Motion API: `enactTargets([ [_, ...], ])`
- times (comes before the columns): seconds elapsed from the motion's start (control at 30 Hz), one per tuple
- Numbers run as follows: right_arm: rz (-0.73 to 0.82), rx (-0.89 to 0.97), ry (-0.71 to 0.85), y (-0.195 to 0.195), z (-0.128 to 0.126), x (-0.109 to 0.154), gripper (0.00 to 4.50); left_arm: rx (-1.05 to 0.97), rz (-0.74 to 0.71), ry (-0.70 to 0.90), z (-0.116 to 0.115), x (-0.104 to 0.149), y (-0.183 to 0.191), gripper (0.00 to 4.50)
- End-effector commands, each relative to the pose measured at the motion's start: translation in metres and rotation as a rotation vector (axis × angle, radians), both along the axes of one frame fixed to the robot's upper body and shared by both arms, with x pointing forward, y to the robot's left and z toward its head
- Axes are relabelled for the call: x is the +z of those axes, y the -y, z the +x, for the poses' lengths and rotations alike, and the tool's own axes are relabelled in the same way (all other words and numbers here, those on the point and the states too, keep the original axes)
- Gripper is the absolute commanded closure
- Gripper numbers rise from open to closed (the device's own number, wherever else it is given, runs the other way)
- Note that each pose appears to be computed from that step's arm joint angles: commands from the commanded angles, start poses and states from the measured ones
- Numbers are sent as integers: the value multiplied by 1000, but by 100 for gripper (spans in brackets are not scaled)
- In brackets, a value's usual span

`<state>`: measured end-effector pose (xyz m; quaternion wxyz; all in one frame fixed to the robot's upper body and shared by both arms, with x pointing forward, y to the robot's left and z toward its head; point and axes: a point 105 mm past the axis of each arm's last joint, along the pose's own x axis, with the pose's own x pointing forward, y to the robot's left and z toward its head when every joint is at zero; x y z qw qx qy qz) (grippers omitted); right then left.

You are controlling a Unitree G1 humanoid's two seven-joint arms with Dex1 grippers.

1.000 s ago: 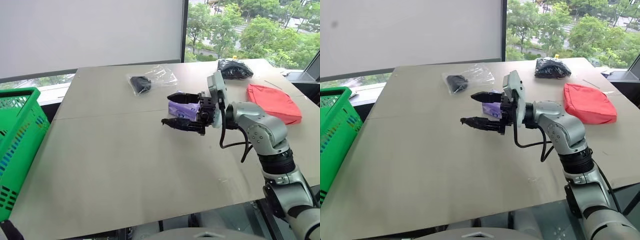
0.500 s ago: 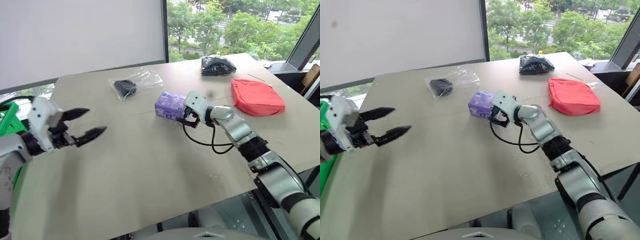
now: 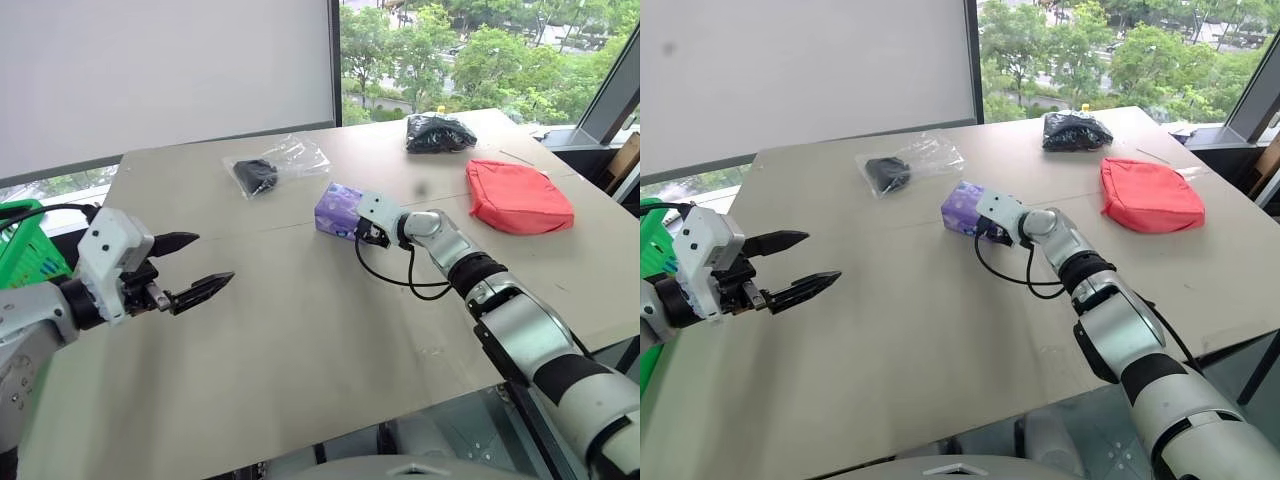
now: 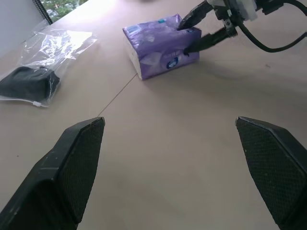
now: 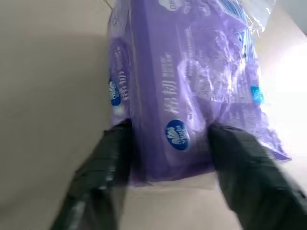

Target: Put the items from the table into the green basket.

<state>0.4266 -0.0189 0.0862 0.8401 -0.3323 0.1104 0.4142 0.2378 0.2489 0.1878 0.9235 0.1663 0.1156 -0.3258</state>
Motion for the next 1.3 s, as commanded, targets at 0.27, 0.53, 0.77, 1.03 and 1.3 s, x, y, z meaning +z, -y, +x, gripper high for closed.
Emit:
enactTargets([
  [0.27,73,46,112,-9,5,28,450,12,-54,57,4,12,8,0],
  [0.53,472,127,172,-27,-8,97,450,119,-433,66,29,9,18,0],
  [0.77,663,381,101,-52,-73,135,450,135,-784,92,63,15,49,0],
  [1.03,689,442,48,-59,-99,141,450,90,-938,128,83,32,67,0],
  [1.3,680,446,25,-58,-104,138,450,27,-936,113,79,37,75,304],
])
